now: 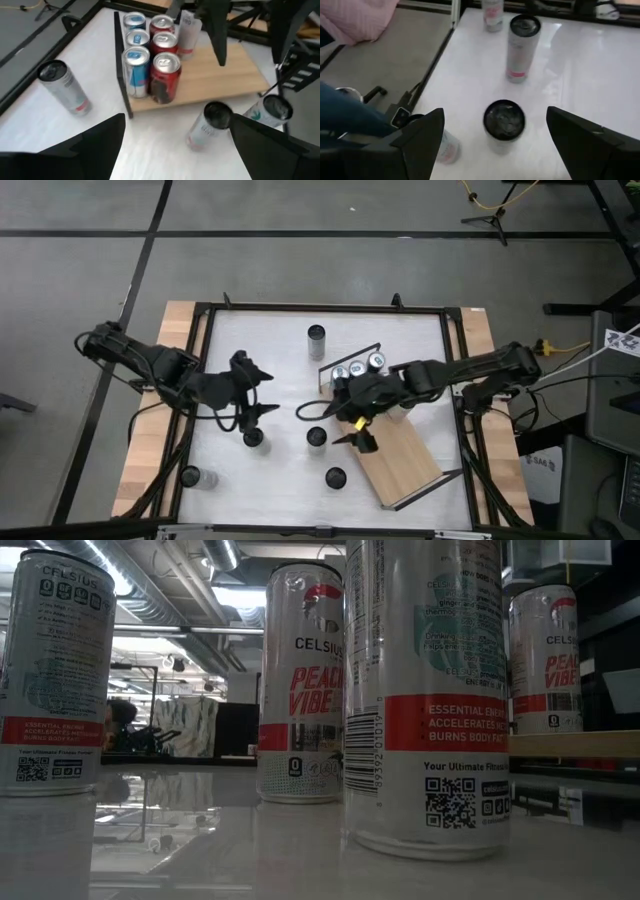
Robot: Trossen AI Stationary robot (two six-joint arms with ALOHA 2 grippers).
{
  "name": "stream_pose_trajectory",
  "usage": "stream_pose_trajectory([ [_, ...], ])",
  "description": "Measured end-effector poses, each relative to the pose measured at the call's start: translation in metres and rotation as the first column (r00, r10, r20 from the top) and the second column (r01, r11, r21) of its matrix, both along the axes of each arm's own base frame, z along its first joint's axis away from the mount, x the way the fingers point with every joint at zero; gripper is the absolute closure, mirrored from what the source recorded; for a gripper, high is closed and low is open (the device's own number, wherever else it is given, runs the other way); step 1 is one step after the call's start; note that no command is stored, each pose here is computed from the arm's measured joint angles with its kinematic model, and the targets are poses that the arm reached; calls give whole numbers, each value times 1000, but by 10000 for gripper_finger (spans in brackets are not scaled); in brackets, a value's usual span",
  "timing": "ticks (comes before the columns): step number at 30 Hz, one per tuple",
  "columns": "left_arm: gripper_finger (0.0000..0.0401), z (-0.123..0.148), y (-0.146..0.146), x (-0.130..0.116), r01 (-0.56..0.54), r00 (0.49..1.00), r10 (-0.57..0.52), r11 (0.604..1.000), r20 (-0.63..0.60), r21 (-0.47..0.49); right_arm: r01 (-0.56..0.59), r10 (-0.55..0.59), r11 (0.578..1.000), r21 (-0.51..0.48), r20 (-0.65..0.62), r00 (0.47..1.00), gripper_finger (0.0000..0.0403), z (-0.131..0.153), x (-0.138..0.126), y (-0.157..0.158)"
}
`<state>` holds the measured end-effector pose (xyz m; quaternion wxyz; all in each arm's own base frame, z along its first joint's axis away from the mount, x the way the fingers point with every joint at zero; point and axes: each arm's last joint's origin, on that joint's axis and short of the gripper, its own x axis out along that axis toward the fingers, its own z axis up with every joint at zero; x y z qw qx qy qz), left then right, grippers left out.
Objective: Place canned beverage on shelf
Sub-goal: Put the white pink soda can on the shelf aligned with the other white pink soda can
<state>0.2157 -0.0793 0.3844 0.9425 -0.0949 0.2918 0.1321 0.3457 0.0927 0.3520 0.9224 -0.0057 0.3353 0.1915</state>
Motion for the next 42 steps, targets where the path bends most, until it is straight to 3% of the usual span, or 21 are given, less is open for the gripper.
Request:
stream_pose_trajectory([
  [12,51,-8,4,-11,-4,992,13,997,-124,73,-24,21,999,-37,-70,997,61,-29,20,5],
  [20,51,-9,12,-27,1,979,23,993,-204,117,-28,27,999,-25,-38,999,61,-27,23,6],
  [24,51,-3,20,-42,-47,981,66,993,-183,109,-57,57,998,-1,1,998,61,-24,24,10],
  [30,51,3,23,-51,-62,987,73,995,-143,79,-134,137,990,-50,40,990,61,-26,24,24],
  [42,51,3,22,-48,-61,989,69,996,-129,65,-82,83,988,-134,1,997,61,-45,35,23],
])
